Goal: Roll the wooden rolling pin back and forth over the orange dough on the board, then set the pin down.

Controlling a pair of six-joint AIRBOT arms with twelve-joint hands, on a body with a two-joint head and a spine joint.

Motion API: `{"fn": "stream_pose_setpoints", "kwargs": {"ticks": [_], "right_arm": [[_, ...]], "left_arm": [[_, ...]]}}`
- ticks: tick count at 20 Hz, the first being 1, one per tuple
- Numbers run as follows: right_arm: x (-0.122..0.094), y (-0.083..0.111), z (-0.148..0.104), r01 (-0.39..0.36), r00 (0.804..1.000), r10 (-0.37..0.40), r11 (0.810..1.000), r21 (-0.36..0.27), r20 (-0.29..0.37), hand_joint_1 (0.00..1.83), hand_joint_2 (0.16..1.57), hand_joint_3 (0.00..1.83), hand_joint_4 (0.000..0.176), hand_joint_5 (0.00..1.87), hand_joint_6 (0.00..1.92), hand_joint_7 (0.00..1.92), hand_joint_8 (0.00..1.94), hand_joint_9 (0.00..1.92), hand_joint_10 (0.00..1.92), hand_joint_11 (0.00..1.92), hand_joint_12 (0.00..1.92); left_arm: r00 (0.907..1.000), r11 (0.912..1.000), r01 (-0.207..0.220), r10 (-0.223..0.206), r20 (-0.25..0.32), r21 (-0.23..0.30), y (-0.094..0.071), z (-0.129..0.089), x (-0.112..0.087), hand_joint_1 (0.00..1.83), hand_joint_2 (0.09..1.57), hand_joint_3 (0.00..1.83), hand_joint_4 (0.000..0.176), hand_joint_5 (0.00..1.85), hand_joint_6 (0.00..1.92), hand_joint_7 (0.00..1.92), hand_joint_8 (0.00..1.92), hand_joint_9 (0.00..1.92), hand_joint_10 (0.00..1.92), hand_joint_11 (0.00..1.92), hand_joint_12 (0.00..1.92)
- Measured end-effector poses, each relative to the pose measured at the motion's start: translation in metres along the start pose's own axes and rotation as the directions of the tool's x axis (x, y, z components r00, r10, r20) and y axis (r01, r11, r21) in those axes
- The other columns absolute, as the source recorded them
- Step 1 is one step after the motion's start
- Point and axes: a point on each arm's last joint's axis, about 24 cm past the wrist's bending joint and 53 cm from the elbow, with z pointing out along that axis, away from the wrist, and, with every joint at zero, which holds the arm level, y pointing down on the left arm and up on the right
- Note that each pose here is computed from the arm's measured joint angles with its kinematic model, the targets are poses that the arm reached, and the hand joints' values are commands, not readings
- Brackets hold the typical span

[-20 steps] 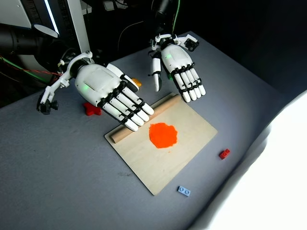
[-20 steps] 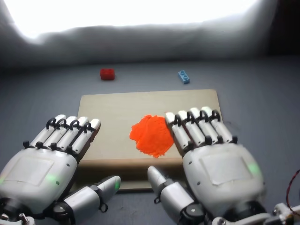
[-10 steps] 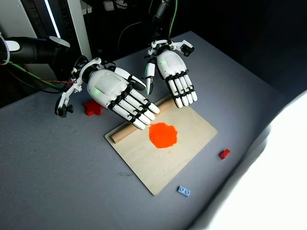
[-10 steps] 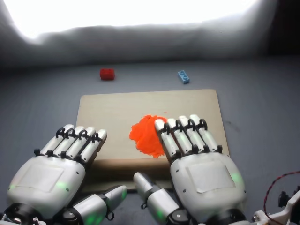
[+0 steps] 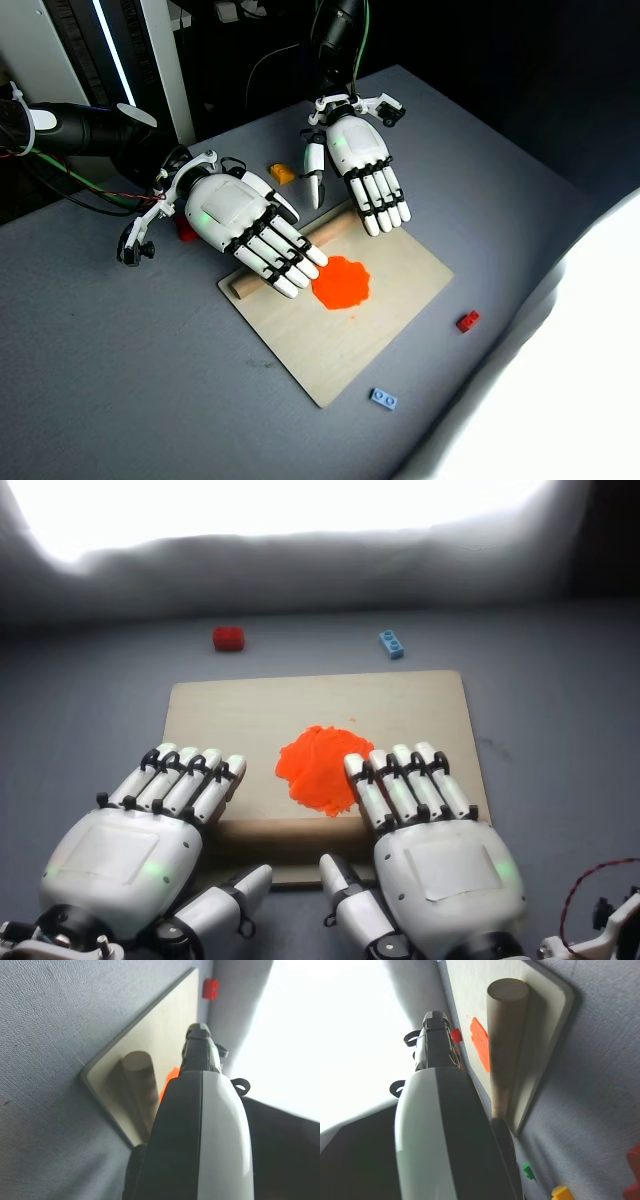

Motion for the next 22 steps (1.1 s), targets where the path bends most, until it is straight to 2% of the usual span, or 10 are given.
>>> {"fn": "stream_pose_setpoints", "kwargs": {"ticks": [9, 14, 19, 20, 22], "right_arm": [[0.003, -0.011, 0.004, 0.005, 1.000, -0.005, 1.000, 0.015, 0.011, 0.00, 1.56, 0.04, 0.000, 0.10, 0.00, 0.07, 0.00, 0.05, 0.00, 0.00, 0.01], [0.006, -0.012, 0.000, -0.001, 1.000, 0.001, 1.000, 0.001, 0.010, 0.00, 1.57, 0.05, 0.000, 0.12, 0.01, 0.09, 0.01, 0.06, 0.01, 0.02, 0.02], [0.006, -0.021, -0.001, 0.000, 1.000, 0.000, 1.000, -0.003, 0.022, 0.00, 1.57, 0.05, 0.000, 0.11, 0.00, 0.09, 0.00, 0.06, 0.00, 0.00, 0.03], [0.005, -0.022, 0.000, -0.001, 1.000, 0.001, 1.000, -0.002, 0.025, 0.00, 1.57, 0.06, 0.000, 0.13, 0.00, 0.10, 0.00, 0.07, 0.00, 0.00, 0.10], [0.005, -0.023, 0.000, -0.002, 1.000, 0.002, 1.000, -0.002, 0.029, 0.00, 1.57, 0.05, 0.000, 0.13, 0.00, 0.11, 0.00, 0.08, 0.00, 0.00, 0.10]], "left_arm": [[0.9997, 1.0000, -0.002, 0.002, -0.023, -0.005, 0.001, 0.000, 0.011, 0.00, 1.51, 0.06, 0.000, 0.00, 0.00, 0.00, 0.00, 0.00, 0.00, 0.00, 0.00], [0.9993, 0.9999, 0.001, -0.001, -0.036, -0.012, 0.004, 0.000, 0.017, 0.00, 1.55, 0.06, 0.000, 0.00, 0.00, 0.00, 0.00, 0.00, 0.00, 0.00, 0.00], [0.9989, 0.9996, 0.014, -0.015, -0.045, -0.024, 0.005, 0.000, 0.023, 0.00, 1.55, 0.06, 0.000, 0.00, 0.00, 0.00, 0.00, 0.00, 0.00, 0.00, 0.00], [0.9990, 0.9994, 0.013, -0.014, -0.042, -0.033, 0.008, 0.001, 0.023, 0.00, 1.56, 0.05, 0.000, 0.00, 0.00, 0.00, 0.00, 0.00, 0.00, 0.00, 0.00], [0.9986, 0.9983, 0.034, -0.035, -0.038, -0.047, 0.011, 0.001, 0.023, 0.00, 1.55, 0.05, 0.000, 0.00, 0.00, 0.00, 0.00, 0.00, 0.00, 0.00, 0.00]]}}
